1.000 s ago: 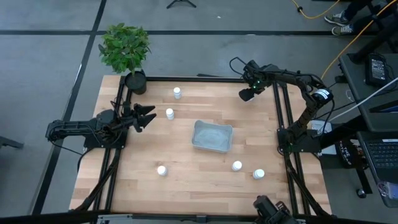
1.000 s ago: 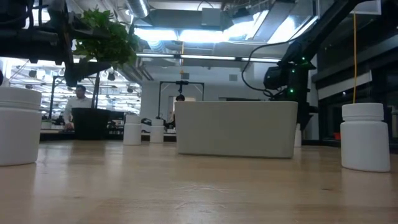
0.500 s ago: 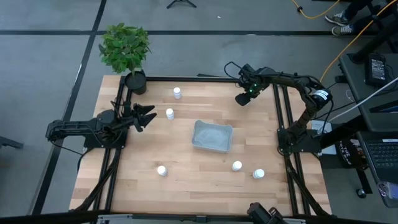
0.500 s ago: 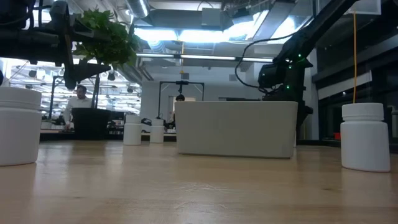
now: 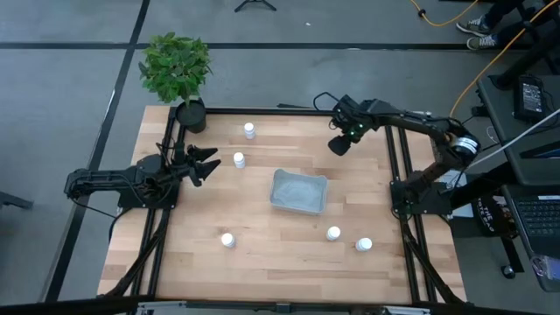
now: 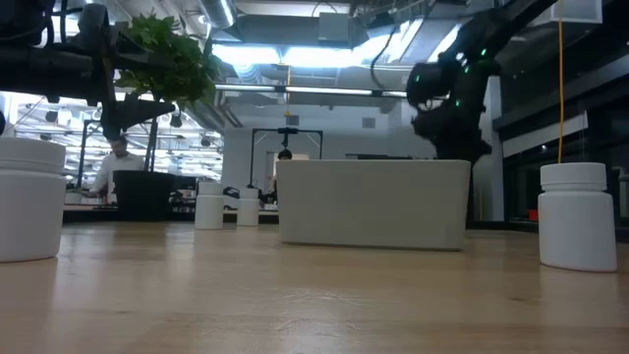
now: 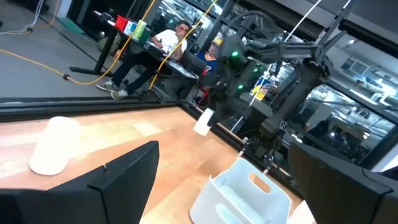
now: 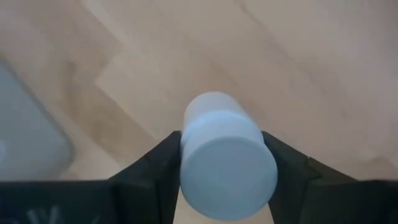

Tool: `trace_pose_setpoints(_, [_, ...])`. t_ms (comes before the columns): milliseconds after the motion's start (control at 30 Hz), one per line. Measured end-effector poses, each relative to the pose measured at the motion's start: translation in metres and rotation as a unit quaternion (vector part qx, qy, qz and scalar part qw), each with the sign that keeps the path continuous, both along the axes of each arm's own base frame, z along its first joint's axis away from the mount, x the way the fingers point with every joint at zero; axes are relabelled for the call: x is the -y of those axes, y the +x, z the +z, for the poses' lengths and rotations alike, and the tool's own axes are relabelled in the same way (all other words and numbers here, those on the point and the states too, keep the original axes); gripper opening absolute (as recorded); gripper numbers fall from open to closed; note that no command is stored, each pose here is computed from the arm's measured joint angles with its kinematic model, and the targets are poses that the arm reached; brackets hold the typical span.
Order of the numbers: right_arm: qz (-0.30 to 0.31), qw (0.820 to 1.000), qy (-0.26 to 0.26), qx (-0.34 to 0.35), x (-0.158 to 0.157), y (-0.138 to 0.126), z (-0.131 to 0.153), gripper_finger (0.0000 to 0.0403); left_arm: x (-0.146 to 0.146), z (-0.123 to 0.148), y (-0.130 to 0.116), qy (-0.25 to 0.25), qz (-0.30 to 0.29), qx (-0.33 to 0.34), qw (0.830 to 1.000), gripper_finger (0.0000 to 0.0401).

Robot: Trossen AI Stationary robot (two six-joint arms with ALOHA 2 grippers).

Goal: Pick and place pill bottles into a basket
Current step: Put the top white small pill bottle into the bin

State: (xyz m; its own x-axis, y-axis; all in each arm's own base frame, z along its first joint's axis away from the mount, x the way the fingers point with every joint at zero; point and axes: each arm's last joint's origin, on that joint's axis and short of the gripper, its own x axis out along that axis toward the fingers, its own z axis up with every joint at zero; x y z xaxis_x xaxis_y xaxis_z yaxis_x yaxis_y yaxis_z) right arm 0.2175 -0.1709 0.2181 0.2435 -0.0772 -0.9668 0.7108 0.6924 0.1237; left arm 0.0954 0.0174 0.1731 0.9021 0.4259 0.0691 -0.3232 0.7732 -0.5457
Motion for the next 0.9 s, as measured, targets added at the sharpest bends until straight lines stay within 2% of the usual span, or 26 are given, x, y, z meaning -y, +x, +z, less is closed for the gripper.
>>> trace_pose_setpoints(167, [0.01,0.999,-0.016,0.033,-0.02,-0.005,0.031,0.0173,0.0,-0.003,0.0,-0.001,0.0,-0.015,1.0,0.0349])
trace_pose_setpoints(367, [0.051,0.994,-0.049,0.086,-0.045,-0.005,0.084,0.0173,0.0,-0.003,0.0,-0.001,-0.002,-0.016,1.0,0.0349])
trace_pose_setpoints(667, [0.112,0.971,-0.093,0.189,-0.082,0.004,0.167,0.0174,0.001,-0.003,0.001,-0.001,-0.024,-0.018,1.0,0.0349])
trace_pose_setpoints(900, [0.151,0.956,-0.105,0.229,-0.104,0.009,0.205,0.0174,0.002,-0.004,0.001,-0.016,-0.038,-0.012,0.999,0.0349])
